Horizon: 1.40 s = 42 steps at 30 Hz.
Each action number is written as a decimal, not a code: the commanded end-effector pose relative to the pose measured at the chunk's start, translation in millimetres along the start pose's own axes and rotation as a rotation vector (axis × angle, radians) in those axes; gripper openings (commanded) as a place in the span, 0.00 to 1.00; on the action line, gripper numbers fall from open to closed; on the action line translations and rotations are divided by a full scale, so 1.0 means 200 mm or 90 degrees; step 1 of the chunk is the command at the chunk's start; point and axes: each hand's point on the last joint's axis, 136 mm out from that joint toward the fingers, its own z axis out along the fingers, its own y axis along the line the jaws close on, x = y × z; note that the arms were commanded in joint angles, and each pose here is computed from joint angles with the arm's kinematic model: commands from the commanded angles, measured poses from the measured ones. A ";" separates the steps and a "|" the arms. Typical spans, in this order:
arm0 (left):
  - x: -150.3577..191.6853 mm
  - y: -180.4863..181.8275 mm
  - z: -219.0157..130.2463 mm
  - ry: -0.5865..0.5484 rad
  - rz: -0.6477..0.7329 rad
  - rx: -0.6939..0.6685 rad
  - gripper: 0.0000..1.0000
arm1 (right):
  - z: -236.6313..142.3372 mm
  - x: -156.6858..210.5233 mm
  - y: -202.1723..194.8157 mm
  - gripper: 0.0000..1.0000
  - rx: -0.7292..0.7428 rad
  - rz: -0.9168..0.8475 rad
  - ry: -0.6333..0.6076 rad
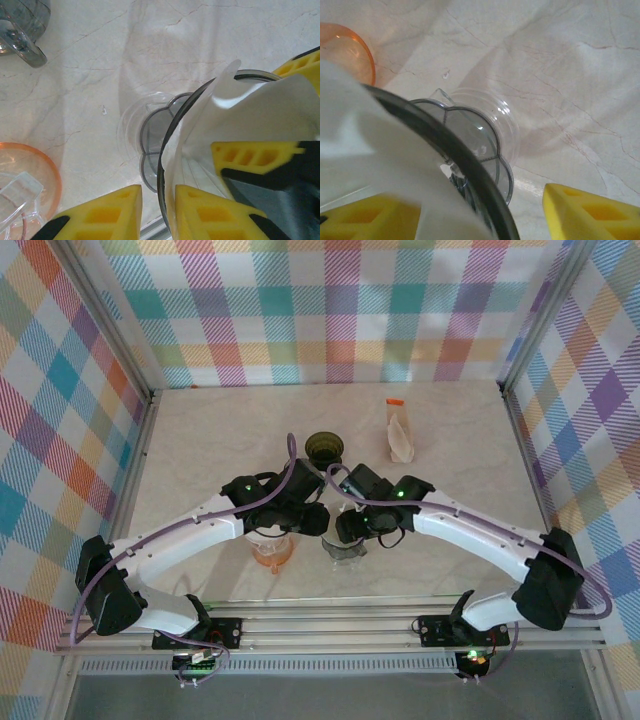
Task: Place the coffee filter in the dripper
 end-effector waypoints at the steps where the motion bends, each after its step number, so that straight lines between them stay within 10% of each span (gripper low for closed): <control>1: 0.04 -0.01 0.03 0.018 0.003 0.000 0.24 | -0.09 -0.07 0.00 0.67 -0.010 0.025 -0.040; 21: 0.05 -0.01 0.04 0.018 0.003 0.002 0.24 | 0.12 -0.01 -0.03 0.65 0.024 0.035 0.043; 42: 0.04 -0.01 0.04 0.019 0.003 0.005 0.23 | -0.15 0.00 -0.12 0.67 0.028 0.053 -0.050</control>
